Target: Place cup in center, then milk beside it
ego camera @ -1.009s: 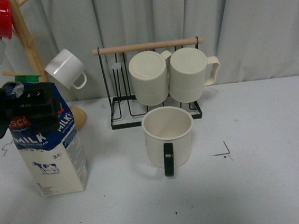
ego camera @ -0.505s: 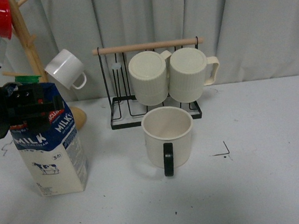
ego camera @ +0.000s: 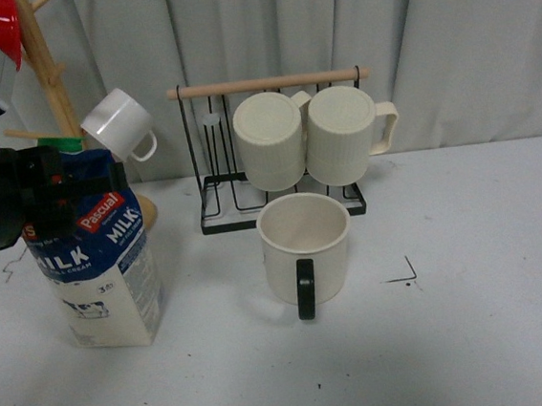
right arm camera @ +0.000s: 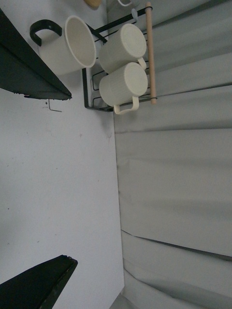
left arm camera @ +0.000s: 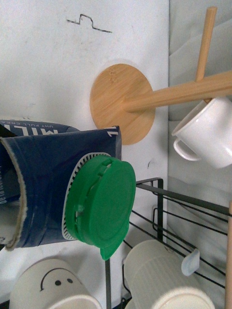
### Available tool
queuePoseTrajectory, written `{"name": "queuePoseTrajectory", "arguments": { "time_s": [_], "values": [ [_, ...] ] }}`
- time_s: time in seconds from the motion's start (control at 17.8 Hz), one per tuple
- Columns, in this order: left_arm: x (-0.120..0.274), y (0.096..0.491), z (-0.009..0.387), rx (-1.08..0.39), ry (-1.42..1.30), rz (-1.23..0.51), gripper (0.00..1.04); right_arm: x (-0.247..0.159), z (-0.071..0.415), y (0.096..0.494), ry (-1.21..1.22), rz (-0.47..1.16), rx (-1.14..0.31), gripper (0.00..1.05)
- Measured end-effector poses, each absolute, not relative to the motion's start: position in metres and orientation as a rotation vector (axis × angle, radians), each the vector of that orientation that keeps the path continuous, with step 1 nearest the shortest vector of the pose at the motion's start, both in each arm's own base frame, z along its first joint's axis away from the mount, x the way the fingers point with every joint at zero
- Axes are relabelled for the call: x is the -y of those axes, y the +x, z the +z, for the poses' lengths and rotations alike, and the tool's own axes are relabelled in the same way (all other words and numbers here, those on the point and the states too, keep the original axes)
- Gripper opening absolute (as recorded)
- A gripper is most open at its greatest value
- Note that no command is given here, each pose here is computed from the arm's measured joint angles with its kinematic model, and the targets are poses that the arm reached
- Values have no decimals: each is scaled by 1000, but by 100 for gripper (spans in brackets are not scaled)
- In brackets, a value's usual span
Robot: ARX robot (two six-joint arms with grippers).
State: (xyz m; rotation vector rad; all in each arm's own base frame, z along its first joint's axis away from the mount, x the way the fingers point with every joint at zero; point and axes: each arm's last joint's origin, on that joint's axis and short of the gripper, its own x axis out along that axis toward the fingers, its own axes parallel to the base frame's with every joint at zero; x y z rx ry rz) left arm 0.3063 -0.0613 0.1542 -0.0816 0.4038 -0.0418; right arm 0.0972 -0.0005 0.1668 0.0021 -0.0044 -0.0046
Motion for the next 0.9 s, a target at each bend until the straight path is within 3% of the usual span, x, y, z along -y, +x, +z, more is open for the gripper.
{"name": "queuePoseTrajectory", "arguments": {
  "time_s": [0.39, 0.9],
  "values": [
    [122, 316, 156, -368, -117, -123, 5, 0, 167, 97, 2, -5, 4, 98],
    [143, 322, 149, -365, -141, -78, 5, 0, 167, 97, 2, -5, 4, 98]
  ]
}}
